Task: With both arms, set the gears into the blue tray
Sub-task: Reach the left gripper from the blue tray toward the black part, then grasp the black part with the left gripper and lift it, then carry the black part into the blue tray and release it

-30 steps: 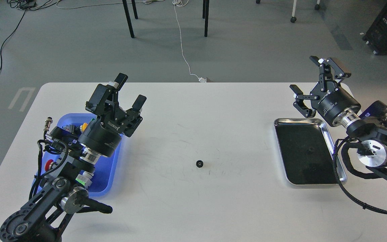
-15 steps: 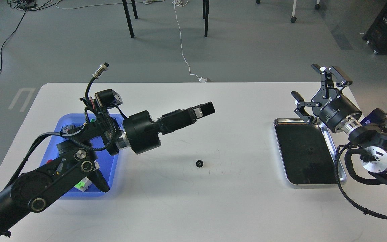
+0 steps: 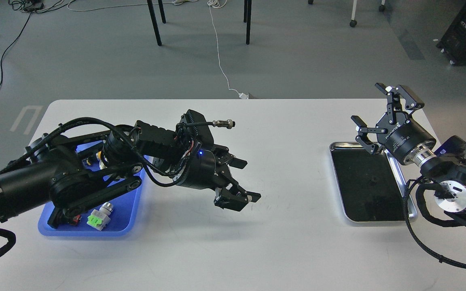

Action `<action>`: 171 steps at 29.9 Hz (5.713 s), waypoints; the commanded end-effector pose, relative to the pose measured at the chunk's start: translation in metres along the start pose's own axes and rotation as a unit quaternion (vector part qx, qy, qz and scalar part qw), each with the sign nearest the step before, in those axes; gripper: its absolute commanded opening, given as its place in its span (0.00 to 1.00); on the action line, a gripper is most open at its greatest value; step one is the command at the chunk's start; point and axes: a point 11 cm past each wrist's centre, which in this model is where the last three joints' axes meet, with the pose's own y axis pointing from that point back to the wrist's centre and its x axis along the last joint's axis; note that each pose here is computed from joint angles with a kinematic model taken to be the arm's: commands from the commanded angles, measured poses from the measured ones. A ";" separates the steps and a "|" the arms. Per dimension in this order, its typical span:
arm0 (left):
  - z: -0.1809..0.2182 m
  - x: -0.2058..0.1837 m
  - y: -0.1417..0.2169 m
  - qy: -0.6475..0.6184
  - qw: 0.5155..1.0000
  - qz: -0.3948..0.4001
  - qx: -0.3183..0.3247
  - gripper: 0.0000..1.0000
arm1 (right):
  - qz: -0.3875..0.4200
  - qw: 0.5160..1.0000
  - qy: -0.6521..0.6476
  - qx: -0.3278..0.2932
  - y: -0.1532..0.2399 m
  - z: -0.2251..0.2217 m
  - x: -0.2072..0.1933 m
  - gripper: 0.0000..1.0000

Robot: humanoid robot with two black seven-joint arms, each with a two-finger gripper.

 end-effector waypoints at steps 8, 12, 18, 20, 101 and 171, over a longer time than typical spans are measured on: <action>-0.023 -0.015 -0.044 -0.068 0.996 -0.050 0.030 0.94 | 0.003 1.000 0.001 -0.001 0.001 0.001 0.002 0.96; -0.019 -0.020 -0.056 -0.066 0.996 -0.061 0.023 0.89 | 0.003 1.000 0.002 0.000 0.000 0.000 0.002 0.96; -0.012 -0.038 -0.063 -0.056 0.996 -0.074 0.013 0.82 | 0.004 1.000 0.000 -0.003 0.002 0.003 0.003 0.96; -0.013 -0.043 -0.062 -0.051 0.996 -0.076 0.014 0.77 | 0.003 1.000 -0.001 -0.004 0.002 0.003 0.003 0.96; -0.074 -0.047 0.040 -0.059 0.989 -0.071 0.112 0.16 | 0.000 1.000 -0.013 -0.008 0.002 0.016 -0.003 0.97; -0.113 -0.197 0.195 0.082 0.946 -0.173 0.260 0.23 | -0.013 0.999 -0.029 -0.018 0.000 0.032 -0.017 0.97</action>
